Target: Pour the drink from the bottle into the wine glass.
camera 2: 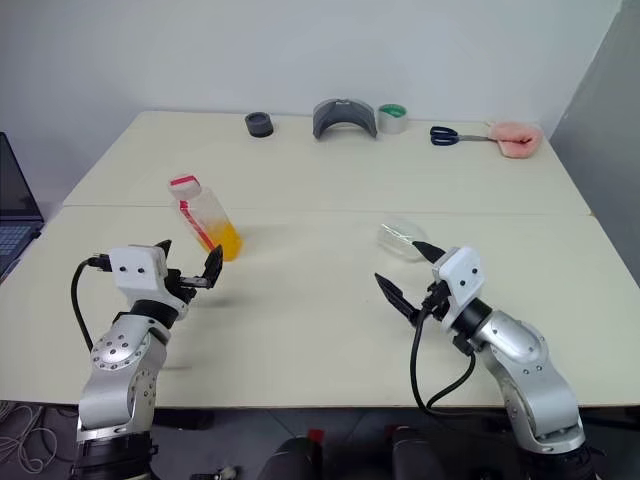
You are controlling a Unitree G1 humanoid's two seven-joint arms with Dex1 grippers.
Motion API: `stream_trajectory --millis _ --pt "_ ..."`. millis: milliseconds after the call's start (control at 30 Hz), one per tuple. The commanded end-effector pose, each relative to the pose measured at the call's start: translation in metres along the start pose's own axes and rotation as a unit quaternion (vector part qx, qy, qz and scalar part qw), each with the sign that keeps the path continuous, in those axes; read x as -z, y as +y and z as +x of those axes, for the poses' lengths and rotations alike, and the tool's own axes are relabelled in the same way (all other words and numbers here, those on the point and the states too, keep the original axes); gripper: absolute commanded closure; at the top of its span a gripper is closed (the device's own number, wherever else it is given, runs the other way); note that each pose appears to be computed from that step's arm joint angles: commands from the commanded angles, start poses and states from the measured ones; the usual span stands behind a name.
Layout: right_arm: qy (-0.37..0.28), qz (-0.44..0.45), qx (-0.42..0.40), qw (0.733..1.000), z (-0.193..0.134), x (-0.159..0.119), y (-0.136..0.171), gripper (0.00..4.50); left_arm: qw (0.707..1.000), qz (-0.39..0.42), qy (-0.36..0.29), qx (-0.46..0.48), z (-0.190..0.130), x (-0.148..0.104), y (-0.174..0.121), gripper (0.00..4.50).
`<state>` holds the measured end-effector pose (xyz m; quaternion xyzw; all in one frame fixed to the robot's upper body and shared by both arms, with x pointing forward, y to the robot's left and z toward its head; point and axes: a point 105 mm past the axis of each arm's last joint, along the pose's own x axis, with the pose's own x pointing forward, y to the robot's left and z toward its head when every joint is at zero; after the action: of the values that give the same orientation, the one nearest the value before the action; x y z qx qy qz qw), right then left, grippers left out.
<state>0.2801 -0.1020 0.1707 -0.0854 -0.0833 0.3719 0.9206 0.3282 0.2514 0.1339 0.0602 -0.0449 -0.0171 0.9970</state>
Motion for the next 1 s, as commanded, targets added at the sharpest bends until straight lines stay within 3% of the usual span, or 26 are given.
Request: stream_trajectory --millis 33,267,1000 --pt "-0.023 -0.008 -0.058 0.998 0.006 -0.019 0.015 0.0 1.0 -0.001 -0.021 0.001 0.005 -0.014 0.008 0.04" --pt "-0.011 0.003 -0.138 0.99 0.008 -0.023 0.029 0.0 1.0 -0.002 -0.023 0.012 0.017 -0.019 0.01 0.04" --pt "-0.009 -0.007 -0.156 0.988 0.013 -0.025 0.032 0.0 0.999 -0.004 -0.027 0.028 0.063 -0.037 0.019 0.04"
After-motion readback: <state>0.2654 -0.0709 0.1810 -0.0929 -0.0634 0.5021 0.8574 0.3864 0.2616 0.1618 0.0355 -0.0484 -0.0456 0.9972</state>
